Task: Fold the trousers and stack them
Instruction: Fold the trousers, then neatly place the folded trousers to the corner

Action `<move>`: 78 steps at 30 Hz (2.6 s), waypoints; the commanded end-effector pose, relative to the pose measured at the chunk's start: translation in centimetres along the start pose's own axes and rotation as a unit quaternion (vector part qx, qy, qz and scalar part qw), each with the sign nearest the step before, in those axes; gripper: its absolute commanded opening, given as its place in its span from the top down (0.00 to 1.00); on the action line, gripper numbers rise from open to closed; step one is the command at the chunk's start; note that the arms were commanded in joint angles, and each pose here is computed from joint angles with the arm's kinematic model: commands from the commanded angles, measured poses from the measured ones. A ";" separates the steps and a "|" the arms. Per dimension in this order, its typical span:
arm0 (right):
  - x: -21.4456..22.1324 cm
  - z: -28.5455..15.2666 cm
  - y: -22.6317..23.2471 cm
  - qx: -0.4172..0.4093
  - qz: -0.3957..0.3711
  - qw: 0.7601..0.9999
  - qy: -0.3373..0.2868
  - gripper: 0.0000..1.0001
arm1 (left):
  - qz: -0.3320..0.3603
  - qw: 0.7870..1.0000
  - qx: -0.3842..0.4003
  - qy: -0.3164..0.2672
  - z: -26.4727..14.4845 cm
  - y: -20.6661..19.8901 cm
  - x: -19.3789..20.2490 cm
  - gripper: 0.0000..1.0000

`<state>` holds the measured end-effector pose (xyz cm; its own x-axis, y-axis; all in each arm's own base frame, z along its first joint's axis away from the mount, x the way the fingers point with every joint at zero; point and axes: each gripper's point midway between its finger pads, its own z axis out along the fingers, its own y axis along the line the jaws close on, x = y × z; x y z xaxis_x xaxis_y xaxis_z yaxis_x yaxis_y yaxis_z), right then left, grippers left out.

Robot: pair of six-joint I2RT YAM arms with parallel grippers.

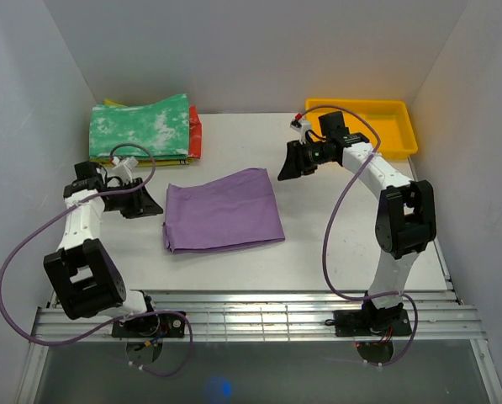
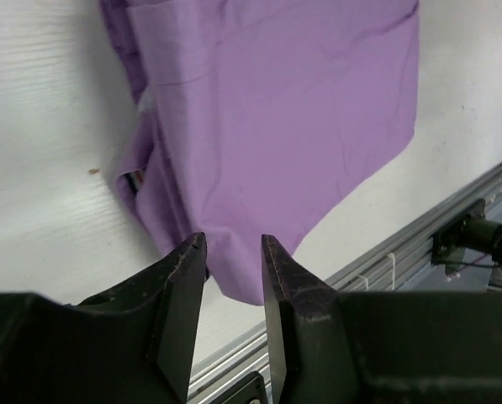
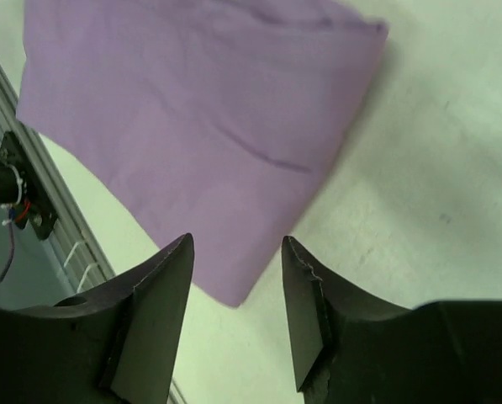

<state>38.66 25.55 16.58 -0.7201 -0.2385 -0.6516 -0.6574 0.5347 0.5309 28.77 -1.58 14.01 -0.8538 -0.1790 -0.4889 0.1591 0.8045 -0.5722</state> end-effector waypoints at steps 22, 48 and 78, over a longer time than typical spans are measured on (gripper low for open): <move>5.1 12.7 -3.5 -0.100 0.055 0.990 0.083 0.41 | -0.051 0.995 0.057 0.062 13.3 5.9 -4.8 0.46; 17.0 8.3 1.6 -0.096 0.013 0.973 0.212 0.33 | -0.093 0.967 0.089 0.219 7.8 4.4 8.5 0.43; 0.0 13.6 18.7 -0.035 -0.577 0.815 -0.032 0.01 | -0.045 0.977 0.002 -0.206 -8.3 0.3 -8.9 0.02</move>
<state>29.95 43.18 21.08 0.2924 -0.4572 -0.8399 -0.9447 -0.0017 -0.3279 34.10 4.44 23.32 -0.6092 -0.3389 -0.7169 0.1666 0.8292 -0.5336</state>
